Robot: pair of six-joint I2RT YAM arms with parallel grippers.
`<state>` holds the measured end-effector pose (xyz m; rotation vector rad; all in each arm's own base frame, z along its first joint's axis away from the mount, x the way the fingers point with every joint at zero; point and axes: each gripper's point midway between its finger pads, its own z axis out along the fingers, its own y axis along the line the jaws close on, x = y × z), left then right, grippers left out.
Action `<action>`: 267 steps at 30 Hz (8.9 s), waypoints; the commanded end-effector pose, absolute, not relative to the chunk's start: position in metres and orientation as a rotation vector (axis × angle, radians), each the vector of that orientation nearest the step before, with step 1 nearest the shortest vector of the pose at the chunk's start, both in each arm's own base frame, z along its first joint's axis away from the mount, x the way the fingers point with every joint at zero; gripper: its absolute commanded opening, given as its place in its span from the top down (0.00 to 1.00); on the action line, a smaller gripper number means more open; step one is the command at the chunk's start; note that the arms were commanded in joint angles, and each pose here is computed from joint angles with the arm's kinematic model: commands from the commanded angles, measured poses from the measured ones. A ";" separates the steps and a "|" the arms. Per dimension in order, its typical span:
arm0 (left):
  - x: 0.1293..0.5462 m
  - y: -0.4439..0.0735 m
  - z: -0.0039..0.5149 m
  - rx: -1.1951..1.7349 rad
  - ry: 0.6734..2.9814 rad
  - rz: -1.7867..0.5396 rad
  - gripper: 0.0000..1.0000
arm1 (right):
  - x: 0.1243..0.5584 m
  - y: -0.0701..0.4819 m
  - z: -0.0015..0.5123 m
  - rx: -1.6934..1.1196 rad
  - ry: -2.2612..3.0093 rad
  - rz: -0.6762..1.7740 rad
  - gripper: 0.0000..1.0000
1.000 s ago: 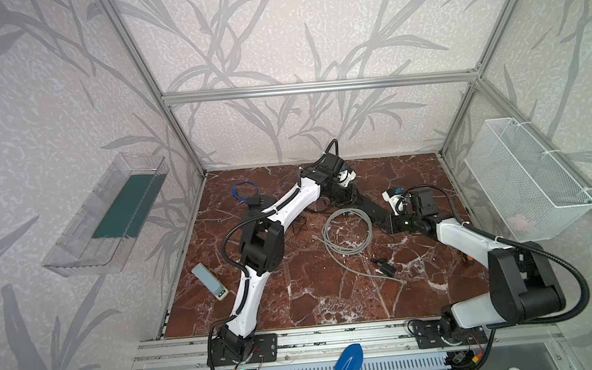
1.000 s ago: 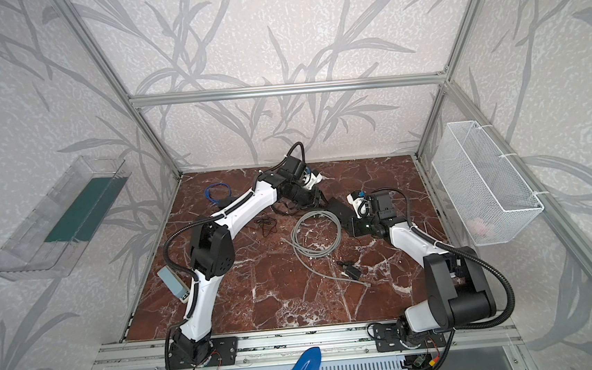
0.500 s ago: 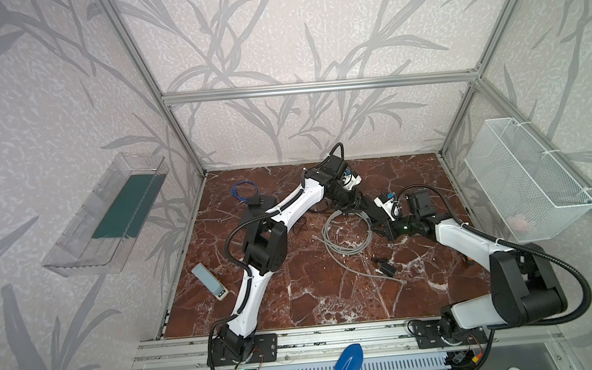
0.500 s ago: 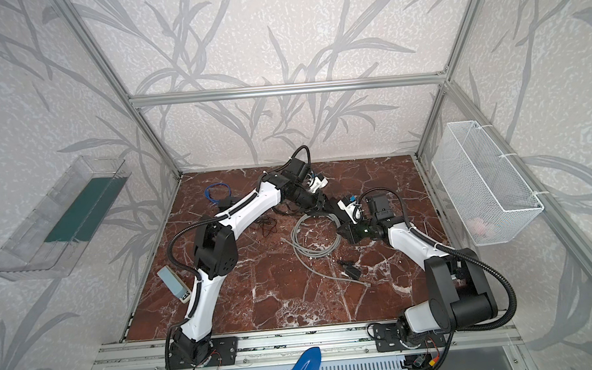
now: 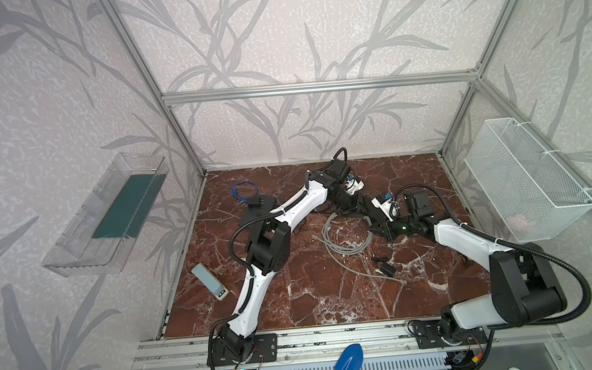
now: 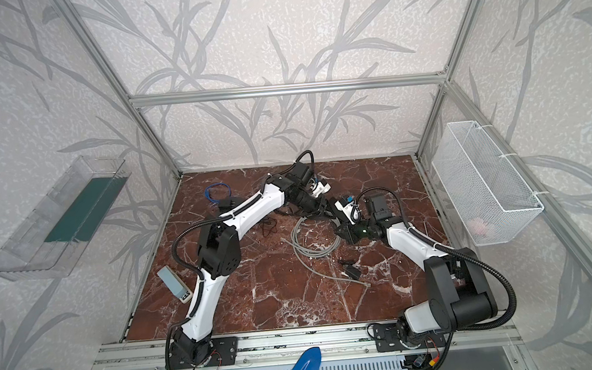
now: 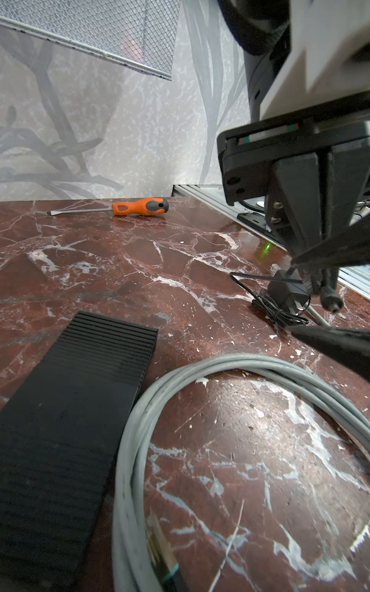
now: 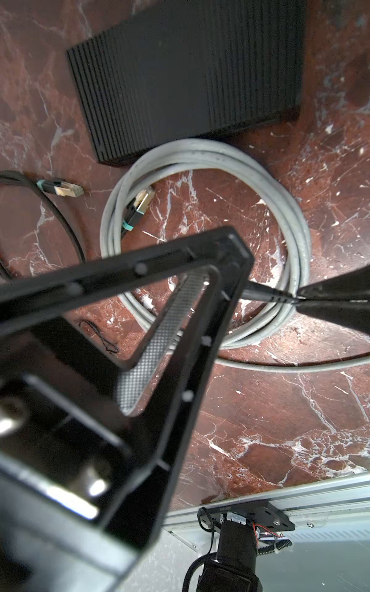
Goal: Insert the plug into the switch port
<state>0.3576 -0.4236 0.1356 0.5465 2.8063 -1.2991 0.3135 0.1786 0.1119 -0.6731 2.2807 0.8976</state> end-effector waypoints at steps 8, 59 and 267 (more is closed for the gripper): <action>0.347 -0.422 0.125 0.571 2.851 -1.311 0.81 | 0.328 0.181 0.122 -0.676 2.239 0.864 1.00; 0.364 -0.426 0.162 0.383 2.740 -1.437 0.95 | 0.341 0.182 0.124 -0.672 2.213 0.815 0.82; 0.249 -0.303 0.013 1.545 2.705 -0.230 0.81 | 0.438 0.040 0.076 -0.461 2.533 0.085 1.00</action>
